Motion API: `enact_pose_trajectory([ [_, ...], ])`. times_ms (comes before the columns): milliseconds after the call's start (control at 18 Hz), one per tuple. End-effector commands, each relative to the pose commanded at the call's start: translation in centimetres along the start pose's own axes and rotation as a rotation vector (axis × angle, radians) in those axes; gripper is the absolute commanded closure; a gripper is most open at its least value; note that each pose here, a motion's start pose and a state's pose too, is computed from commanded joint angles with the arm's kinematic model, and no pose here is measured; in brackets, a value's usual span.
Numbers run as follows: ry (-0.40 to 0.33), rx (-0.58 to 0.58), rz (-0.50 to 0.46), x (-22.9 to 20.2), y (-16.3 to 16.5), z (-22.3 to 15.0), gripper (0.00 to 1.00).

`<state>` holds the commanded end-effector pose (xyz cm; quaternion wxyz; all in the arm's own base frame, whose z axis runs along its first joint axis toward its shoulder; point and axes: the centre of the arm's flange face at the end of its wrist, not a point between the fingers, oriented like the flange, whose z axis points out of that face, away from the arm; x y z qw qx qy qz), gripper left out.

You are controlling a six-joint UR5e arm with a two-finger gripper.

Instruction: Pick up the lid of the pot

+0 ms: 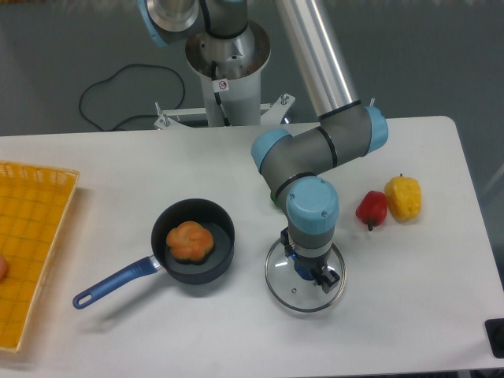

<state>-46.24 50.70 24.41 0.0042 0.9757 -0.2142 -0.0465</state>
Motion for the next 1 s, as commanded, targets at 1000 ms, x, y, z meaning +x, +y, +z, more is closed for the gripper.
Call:
enact_pose_trajectory([
  [1000, -0.100, -0.036, -0.081, -1.5, 6.3, -6.3, 0.52],
])
